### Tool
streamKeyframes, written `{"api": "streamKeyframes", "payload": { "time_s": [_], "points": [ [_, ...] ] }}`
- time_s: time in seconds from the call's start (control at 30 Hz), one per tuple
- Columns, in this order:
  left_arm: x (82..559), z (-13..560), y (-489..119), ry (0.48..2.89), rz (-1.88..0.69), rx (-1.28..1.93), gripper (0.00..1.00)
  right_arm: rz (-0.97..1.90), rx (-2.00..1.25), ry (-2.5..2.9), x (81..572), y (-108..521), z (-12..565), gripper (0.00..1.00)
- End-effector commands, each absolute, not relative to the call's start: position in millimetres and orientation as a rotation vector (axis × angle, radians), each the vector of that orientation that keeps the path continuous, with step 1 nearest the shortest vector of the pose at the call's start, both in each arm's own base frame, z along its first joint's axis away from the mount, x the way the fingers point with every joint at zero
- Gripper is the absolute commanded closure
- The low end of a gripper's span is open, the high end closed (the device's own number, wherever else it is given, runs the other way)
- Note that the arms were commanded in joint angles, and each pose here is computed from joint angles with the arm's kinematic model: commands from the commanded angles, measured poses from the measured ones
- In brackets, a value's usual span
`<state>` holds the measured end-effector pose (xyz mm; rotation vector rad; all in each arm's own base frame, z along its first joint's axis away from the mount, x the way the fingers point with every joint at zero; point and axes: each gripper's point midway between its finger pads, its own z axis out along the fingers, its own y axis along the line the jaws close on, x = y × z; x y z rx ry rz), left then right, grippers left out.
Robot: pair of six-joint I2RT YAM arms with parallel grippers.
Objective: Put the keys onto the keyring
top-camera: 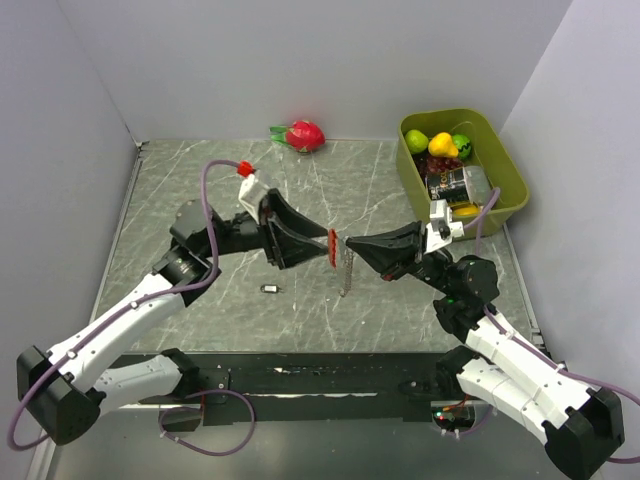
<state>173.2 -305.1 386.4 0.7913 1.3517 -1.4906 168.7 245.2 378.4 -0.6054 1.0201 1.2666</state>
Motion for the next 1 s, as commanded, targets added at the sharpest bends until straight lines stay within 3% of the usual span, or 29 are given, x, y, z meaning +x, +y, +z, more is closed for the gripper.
{"api": "streamKeyframes", "payload": {
  "time_s": [0.0,0.43,0.97],
  "points": [
    [163,406,-320,1.267,-1.455,0.856,0.46,1.273,-0.545,0.935,168,238,404,1.0],
    [180,405,-329,1.286,-1.393,0.842,0.52,1.302,-0.596,0.938,162,244,403,1.0],
    [177,400,-338,1.293,-1.404,0.919,0.99,1.321,-0.604,0.976,168,250,397,1.0]
  ]
}}
